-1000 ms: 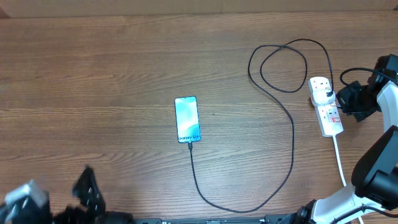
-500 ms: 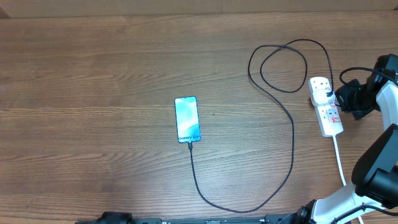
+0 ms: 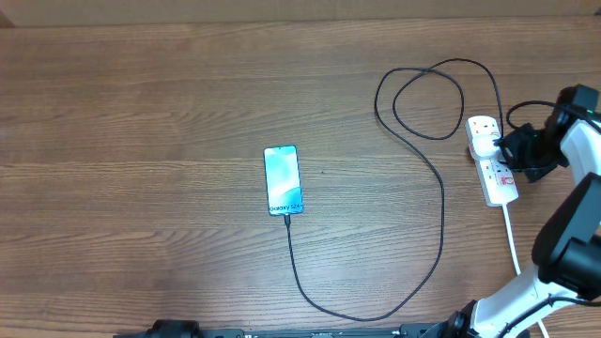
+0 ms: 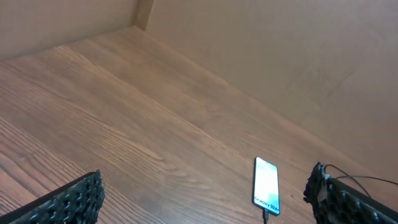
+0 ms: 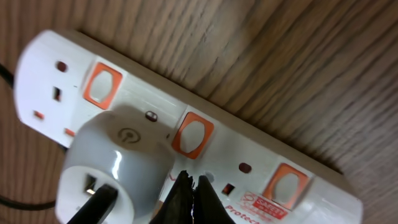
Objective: Plug charger to phone and switch on socket
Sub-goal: 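Press the orange switch beside the charger on the power strip with the right gripper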
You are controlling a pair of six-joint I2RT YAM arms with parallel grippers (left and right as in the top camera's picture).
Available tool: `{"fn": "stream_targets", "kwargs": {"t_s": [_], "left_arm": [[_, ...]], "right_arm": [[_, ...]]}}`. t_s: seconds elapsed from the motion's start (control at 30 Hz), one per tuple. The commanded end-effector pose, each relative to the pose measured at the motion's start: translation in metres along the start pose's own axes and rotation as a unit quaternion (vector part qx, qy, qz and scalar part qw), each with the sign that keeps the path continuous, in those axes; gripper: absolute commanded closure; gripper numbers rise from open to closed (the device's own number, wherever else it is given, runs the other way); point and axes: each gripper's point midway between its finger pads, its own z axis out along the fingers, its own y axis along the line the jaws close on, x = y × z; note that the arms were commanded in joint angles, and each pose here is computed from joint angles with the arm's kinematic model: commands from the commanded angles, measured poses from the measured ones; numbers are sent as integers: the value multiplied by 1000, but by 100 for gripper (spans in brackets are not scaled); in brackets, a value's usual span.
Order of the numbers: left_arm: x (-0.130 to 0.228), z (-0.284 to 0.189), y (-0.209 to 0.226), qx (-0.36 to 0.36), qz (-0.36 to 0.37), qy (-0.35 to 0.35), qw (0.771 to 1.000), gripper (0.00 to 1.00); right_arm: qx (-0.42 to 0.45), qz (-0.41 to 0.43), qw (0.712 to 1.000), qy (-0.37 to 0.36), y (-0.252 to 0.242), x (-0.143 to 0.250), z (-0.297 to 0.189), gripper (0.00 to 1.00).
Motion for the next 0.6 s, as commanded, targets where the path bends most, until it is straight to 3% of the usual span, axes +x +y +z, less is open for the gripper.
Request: {"fn": "stream_targets", "kwargs": {"t_s": [0.0,0.57], "left_arm": [[0,-1,3,-8,-11,-6,1000,0],[0,-1,3,-8,-11,-6,1000,1]], "right_arm": [[-13,-18,1000,-13,17,-7,-6,96],[-14,-22,999,-35,20,-18,-10,96]]}}
